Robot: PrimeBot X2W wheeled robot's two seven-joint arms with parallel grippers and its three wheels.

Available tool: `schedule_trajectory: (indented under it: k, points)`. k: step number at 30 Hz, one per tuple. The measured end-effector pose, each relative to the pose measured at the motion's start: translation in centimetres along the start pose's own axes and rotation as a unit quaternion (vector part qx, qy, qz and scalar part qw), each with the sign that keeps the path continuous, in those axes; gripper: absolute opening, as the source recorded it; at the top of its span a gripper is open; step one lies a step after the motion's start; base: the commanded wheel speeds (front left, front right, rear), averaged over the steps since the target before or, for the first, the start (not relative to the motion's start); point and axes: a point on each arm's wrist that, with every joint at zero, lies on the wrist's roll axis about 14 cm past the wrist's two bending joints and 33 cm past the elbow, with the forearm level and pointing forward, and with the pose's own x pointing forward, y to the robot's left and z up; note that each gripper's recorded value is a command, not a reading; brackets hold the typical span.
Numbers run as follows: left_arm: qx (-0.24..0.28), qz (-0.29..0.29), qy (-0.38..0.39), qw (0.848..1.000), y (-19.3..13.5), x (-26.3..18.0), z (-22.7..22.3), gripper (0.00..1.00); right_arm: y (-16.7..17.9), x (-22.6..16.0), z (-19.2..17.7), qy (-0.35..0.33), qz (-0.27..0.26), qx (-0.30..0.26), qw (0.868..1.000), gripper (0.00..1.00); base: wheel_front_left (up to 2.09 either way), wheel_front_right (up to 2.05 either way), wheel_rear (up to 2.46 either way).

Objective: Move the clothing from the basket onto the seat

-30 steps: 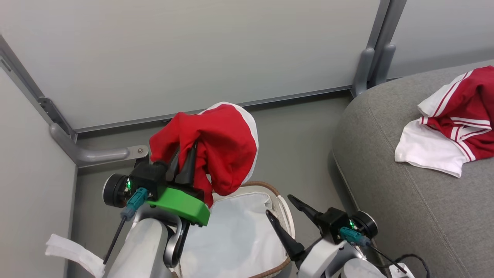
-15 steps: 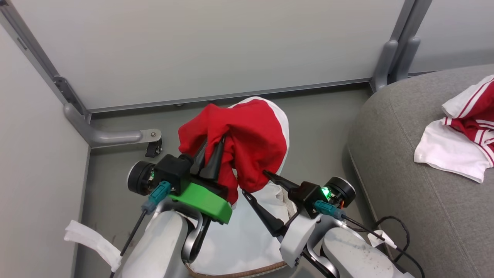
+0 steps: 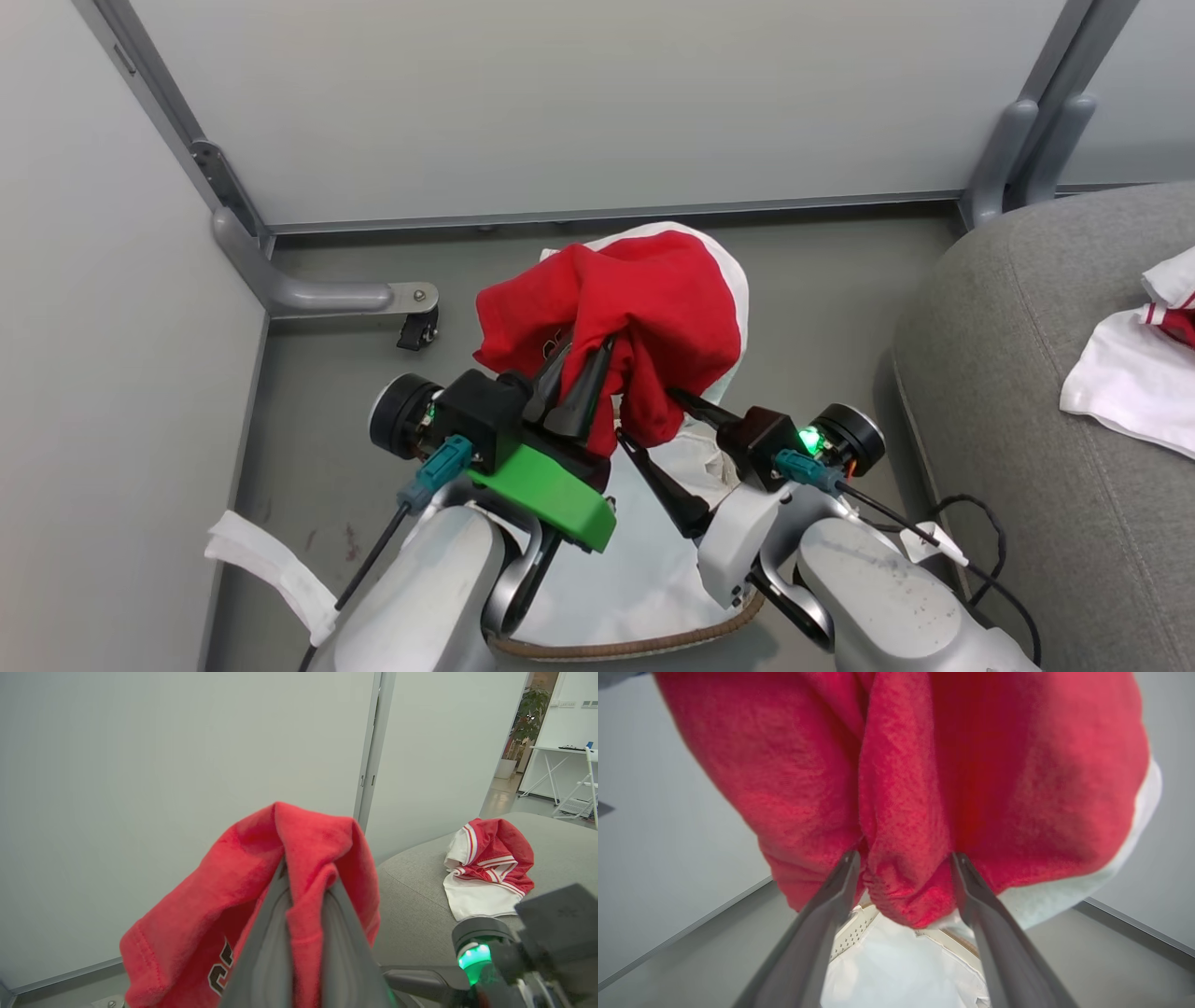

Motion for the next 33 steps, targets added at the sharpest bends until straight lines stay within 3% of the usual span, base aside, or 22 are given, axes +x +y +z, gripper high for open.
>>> schedule_trajectory:
  k: [2, 3, 4, 5, 6, 31, 32, 33]
  points:
    - [0.0, 0.0, 0.002, 1.0, -0.1, -0.1, -0.1, 0.0, -0.2, 0.3, -0.1, 0.002, -0.001, 0.001, 1.0, 1.0, 0.0, 0.0, 0.0]
    - [-0.001, 0.001, 0.003, 1.0, -0.1, -0.2, -0.2, 0.0, -0.3, 0.4, -0.1, 0.002, -0.002, 0.001, 1.0, 0.93, 0.0, 0.0, 0.0]
    - [-0.002, 0.002, 0.004, 1.0, 0.0, -0.2, -0.2, 0.0, -0.4, 0.5, -0.1, 0.002, -0.002, 0.001, 1.0, 0.75, 0.0, 0.0, 0.0]
    - [-0.002, 0.004, 0.005, 1.0, 0.1, -0.2, -0.3, 0.0, -0.4, 0.6, -0.1, 0.002, -0.001, 0.001, 1.0, 0.45, 0.0, 0.0, 0.0]
    - [-0.002, 0.004, 0.005, 1.0, 0.1, -0.2, -0.3, 0.0, -0.3, 0.7, -0.1, 0.003, 0.001, 0.002, 1.0, 0.02, 0.0, 0.0, 0.0]
    - [-0.002, 0.011, 0.013, 1.0, 0.7, 0.3, -0.9, 0.0, -0.4, 0.7, -1.2, 0.016, 0.0, 0.022, 1.0, 0.0, 0.0, 0.0, 0.0]
    - [-0.001, 0.011, 0.013, 1.0, 0.7, 0.3, -1.0, 0.34, -0.5, 0.7, -1.1, 0.015, -0.001, 0.022, 1.0, 0.0, 0.0, 0.0, 0.0]
    - [-0.001, 0.011, 0.012, 1.0, 0.8, 0.3, -0.9, 0.76, -0.6, 0.7, -1.0, 0.013, -0.002, 0.021, 1.0, 0.0, 0.0, 0.0, 0.0]
